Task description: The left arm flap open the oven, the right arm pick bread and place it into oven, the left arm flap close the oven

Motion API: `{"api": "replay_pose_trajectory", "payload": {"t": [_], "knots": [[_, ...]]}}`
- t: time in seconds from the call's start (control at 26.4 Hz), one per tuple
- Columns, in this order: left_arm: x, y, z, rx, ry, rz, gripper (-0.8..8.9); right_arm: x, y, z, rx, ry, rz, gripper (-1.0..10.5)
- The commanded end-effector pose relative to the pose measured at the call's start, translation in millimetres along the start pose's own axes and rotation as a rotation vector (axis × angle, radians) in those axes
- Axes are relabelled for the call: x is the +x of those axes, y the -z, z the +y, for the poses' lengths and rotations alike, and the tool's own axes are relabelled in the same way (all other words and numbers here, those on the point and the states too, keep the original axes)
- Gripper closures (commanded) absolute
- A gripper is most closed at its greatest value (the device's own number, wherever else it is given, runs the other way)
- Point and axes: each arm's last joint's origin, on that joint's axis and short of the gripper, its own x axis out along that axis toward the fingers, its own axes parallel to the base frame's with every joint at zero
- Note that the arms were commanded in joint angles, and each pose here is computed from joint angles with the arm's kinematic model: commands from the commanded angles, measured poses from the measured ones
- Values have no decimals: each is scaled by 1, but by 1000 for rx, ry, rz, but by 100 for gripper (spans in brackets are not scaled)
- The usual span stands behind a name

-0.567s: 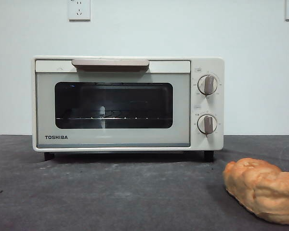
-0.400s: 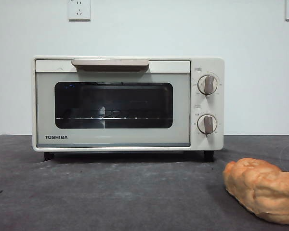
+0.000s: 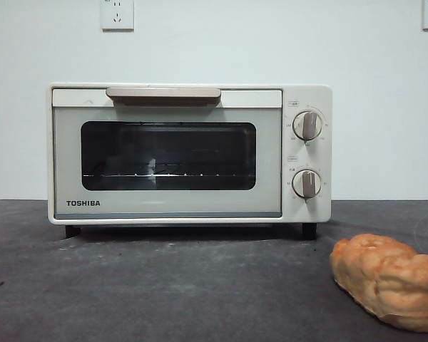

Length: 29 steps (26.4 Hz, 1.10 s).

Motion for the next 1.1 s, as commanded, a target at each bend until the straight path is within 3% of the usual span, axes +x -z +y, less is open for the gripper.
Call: {"api": "replay_pose_trajectory", "payload": {"t": [0.04, 0.23, 0.49, 0.83, 1.1], "knots": [[-5, -17, -11, 45, 23, 11, 798, -5, -20, 7, -4, -3, -5, 940], [-7, -40, -26, 131, 48, 108, 798, -10, -47, 19, -56, -37, 64, 940], [-2, -60, -40, 233, 91, 340, 798, -7, -72, 32, -127, -152, 300, 940], [-3, -69, -51, 277, 160, 582, 798, -5, -84, 42, -125, -280, 566, 940], [-9, -69, -52, 305, 168, 624, 798, -7, -77, 44, -117, -337, 689, 940]]}}
